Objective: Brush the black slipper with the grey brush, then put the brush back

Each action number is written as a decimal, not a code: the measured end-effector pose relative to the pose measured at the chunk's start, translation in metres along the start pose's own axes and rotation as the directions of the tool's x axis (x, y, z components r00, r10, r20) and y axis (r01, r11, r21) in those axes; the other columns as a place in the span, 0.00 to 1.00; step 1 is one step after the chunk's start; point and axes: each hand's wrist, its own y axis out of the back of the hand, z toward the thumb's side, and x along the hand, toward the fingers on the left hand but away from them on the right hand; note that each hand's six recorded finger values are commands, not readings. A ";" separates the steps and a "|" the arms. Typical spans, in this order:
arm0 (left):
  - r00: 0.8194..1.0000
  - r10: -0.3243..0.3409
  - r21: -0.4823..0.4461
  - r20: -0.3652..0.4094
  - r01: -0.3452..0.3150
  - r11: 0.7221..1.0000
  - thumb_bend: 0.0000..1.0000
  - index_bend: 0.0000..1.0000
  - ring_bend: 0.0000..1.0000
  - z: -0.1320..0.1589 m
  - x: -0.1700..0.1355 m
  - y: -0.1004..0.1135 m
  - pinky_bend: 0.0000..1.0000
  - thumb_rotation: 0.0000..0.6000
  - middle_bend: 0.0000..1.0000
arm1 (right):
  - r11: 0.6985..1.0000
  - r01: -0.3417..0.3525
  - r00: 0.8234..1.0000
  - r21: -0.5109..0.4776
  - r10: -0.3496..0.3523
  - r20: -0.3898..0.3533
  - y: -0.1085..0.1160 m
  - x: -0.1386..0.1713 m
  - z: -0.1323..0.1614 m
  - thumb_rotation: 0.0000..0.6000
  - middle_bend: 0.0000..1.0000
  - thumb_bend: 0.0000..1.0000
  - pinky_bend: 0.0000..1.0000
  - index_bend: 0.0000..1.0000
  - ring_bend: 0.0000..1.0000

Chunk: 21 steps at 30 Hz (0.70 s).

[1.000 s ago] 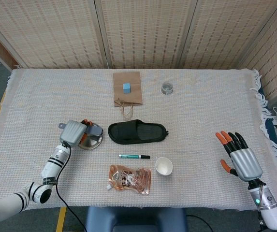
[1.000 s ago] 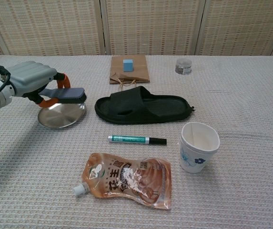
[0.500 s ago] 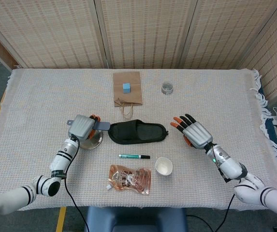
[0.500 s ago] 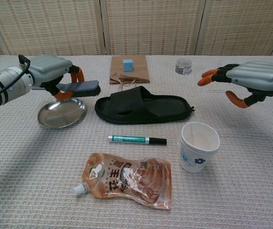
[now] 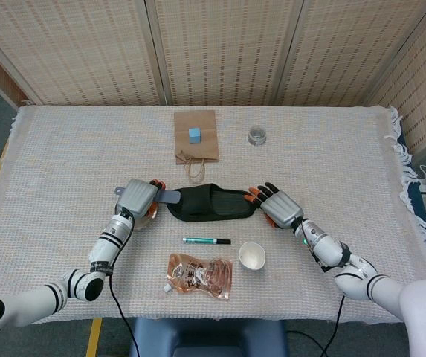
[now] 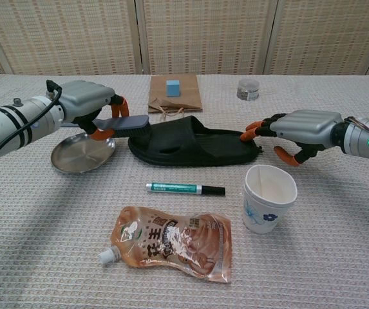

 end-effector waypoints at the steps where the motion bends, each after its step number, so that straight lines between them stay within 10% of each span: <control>1: 1.000 0.000 -0.002 0.004 0.000 1.000 0.46 0.48 0.75 0.002 0.000 0.000 1.00 1.00 0.53 | 1.000 -0.008 1.000 0.004 0.008 -0.001 -0.003 -0.001 0.001 1.00 0.01 0.73 0.00 0.12 0.00; 21: 0.999 0.042 -0.044 0.028 -0.041 0.998 0.46 0.47 0.75 0.035 0.008 0.008 1.00 1.00 0.53 | 0.999 -0.029 1.000 0.036 0.029 0.008 -0.008 -0.004 0.000 1.00 0.01 0.74 0.00 0.13 0.00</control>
